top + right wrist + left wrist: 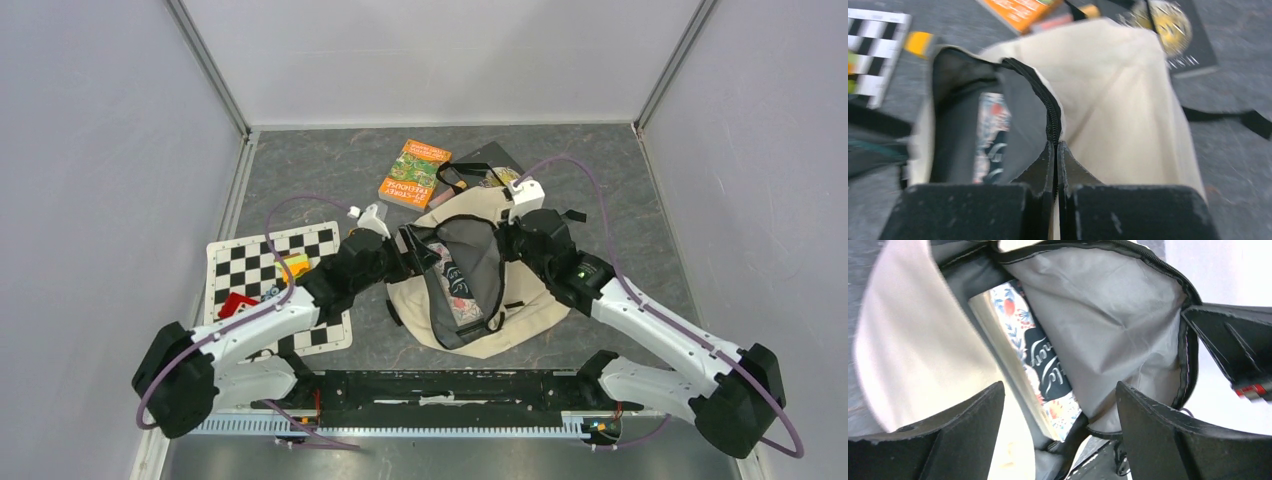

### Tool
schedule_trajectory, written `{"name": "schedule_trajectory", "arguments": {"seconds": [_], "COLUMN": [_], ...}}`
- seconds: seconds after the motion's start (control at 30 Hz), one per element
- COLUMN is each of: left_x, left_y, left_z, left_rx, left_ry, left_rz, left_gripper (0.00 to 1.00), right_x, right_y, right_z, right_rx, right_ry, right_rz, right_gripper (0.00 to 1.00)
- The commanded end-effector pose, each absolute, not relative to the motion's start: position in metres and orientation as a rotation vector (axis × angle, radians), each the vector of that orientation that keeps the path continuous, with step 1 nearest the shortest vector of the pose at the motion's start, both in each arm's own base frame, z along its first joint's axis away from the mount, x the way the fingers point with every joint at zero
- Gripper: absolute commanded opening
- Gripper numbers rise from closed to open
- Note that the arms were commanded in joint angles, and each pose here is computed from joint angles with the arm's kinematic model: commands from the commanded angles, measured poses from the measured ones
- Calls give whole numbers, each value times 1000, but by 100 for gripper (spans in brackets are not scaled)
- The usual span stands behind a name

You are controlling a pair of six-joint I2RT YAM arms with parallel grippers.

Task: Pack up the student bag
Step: Place the book in the student bag, then adjust the student bag at the center of the board.

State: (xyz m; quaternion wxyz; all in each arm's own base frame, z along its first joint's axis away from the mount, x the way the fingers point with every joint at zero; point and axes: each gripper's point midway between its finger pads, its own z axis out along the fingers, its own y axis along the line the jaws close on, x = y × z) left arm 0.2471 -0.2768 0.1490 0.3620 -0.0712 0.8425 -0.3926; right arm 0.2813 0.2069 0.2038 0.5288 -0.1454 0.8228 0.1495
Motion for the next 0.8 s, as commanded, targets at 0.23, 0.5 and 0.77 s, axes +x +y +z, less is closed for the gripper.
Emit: {"name": "schedule_trajectory", "arguments": {"seconds": [0.23,0.5,0.77], "left_x": [228,229,236], "left_y": [-240,-234,-238], "left_z": [114,94,99], "left_rx": [-199,-148,-73], "left_ry": [2294,2379,2389], "left_rz": [-810,-659,-612], "left_gripper": [95,100,100], "right_x": [290,294,310], "right_y": [125,135,132], "right_z": [100,132,182], "right_rx": [-252,-300,-339], "right_ry": [2201,2150,2081], "right_rz": [31,85,47], "right_gripper": [14,78,98]}}
